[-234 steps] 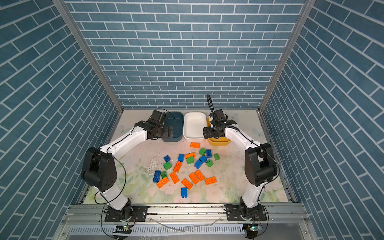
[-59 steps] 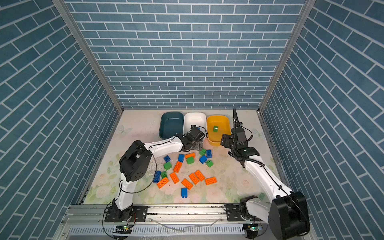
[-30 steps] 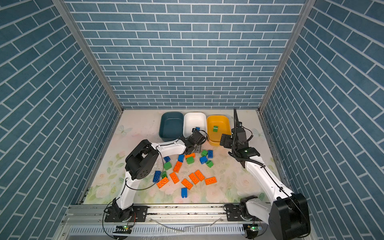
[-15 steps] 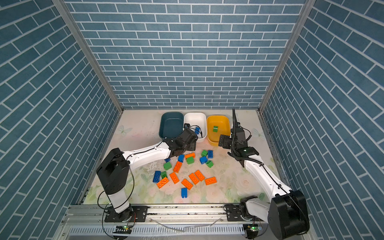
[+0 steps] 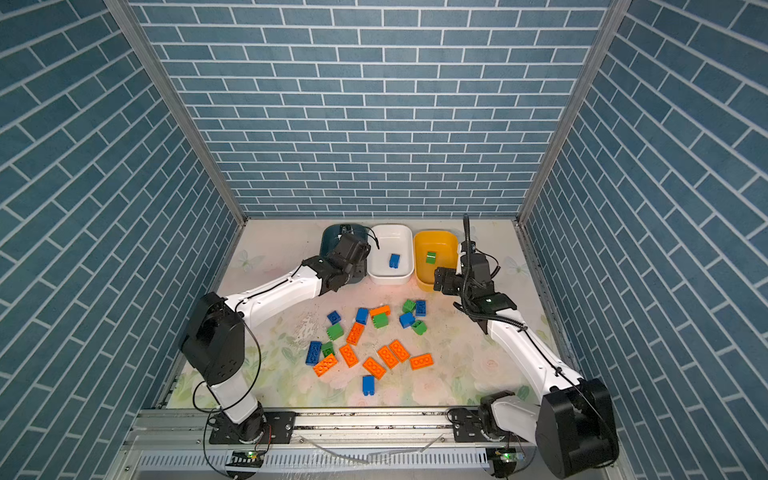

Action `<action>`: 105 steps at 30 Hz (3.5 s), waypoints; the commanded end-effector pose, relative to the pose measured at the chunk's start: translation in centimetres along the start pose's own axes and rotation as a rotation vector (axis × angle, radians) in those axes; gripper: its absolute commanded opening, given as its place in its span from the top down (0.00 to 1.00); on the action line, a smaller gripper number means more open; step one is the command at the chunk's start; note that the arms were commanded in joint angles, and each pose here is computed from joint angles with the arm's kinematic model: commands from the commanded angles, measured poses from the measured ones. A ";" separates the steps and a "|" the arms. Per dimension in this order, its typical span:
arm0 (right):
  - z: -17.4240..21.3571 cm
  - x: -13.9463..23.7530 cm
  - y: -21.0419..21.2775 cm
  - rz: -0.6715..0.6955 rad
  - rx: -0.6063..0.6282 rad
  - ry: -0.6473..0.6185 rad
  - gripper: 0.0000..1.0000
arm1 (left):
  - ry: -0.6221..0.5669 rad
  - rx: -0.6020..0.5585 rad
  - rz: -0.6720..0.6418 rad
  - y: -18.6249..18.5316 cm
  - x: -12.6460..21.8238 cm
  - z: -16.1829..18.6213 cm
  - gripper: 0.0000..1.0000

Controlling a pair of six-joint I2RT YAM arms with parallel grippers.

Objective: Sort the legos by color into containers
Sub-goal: 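Drop the orange brick in the teal tub while the right gripper grasps a green brick, then lift the green brick toward the yellow tub with the right gripper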

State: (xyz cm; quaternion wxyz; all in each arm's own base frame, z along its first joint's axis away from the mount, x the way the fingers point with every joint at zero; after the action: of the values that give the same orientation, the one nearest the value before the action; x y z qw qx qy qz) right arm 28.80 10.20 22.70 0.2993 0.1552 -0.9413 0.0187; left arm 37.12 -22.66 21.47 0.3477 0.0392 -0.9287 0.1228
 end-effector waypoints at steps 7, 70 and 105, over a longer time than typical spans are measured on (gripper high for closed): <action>1.7 -2.5 4.4 -0.308 0.191 0.107 0.07 | 0.094 -0.001 -0.100 1.2 -6.0 -2.5 0.33; 1.0 -3.7 9.7 -0.411 0.662 0.117 0.79 | 0.123 -0.023 0.124 3.9 2.4 1.2 0.01; -4.0 -9.4 -0.7 -0.025 0.023 0.147 0.44 | 0.341 -0.452 0.352 -1.7 3.9 7.6 0.04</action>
State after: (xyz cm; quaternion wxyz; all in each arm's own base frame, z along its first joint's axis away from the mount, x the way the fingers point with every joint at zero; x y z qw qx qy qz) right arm 38.64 12.68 18.19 0.3822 0.1734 -0.9058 0.0582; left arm 29.75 -26.01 19.06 0.4573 -0.2078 -0.8647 -0.0018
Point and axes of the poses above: each gripper's point midway between its finger pads, its own x axis back along the fingers, its own y axis along the line the jaws close on, z = x × y, the point moved 8 cm from there along x, back along the fingers, and after that the axes turned 13 degrees about x, right-handed, at the moved point
